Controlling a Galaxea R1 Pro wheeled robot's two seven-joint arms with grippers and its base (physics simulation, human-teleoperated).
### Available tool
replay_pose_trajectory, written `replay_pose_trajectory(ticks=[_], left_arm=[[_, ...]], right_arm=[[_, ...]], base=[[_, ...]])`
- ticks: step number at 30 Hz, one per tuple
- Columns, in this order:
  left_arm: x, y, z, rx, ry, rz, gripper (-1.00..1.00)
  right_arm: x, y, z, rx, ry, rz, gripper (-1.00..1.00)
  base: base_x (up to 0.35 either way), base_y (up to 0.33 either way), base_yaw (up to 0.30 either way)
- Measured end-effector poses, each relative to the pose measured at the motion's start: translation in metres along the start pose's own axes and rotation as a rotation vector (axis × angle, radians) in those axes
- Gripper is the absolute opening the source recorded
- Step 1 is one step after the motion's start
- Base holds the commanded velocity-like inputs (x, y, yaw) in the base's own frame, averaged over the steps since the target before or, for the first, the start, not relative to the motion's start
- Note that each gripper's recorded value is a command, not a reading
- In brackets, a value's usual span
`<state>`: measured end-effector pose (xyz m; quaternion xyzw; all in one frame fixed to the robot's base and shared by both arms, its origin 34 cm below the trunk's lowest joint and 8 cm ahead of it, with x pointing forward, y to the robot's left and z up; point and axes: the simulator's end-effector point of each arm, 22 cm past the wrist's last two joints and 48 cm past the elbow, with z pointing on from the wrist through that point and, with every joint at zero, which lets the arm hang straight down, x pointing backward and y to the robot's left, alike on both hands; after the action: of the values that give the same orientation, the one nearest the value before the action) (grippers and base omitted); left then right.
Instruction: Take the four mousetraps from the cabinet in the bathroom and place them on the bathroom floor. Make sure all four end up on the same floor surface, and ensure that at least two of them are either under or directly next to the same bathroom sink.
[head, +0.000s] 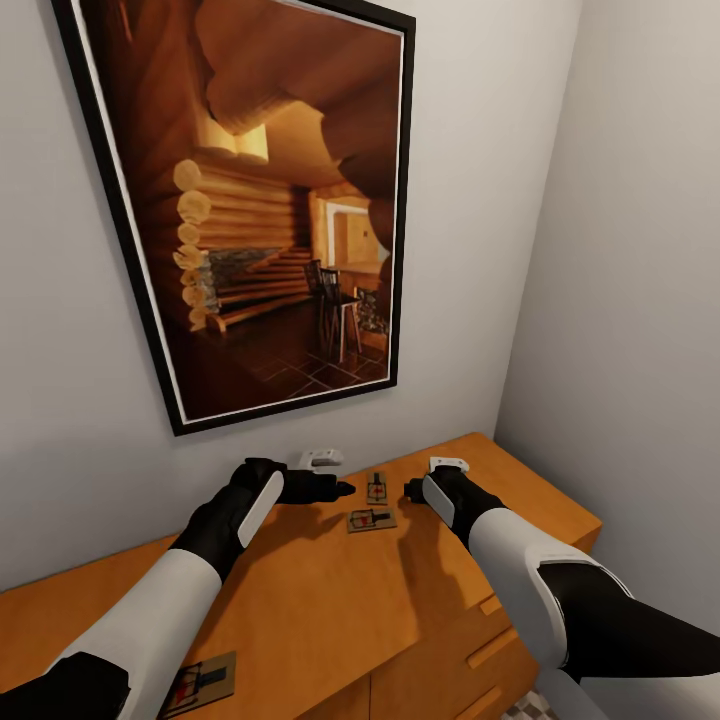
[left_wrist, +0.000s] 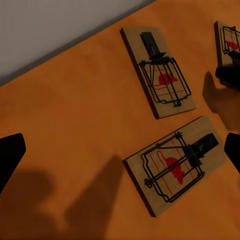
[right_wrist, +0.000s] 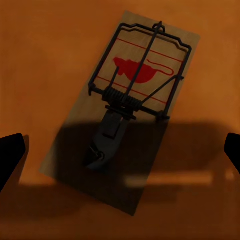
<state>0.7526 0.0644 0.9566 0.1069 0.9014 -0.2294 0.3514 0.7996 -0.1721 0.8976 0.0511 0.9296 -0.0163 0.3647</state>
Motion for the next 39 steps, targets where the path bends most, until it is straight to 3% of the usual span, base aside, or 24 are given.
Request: replay_pose_trajectory(ticks=[39], left_arm=[[0.0000,-0.0002,0.0001,0.000,0.000,0.000,1.00]], right_arm=[[0.0000,0.0000,0.0000,0.000,0.000,0.001,1.00]], base=[[0.000,0.000,0.000]])
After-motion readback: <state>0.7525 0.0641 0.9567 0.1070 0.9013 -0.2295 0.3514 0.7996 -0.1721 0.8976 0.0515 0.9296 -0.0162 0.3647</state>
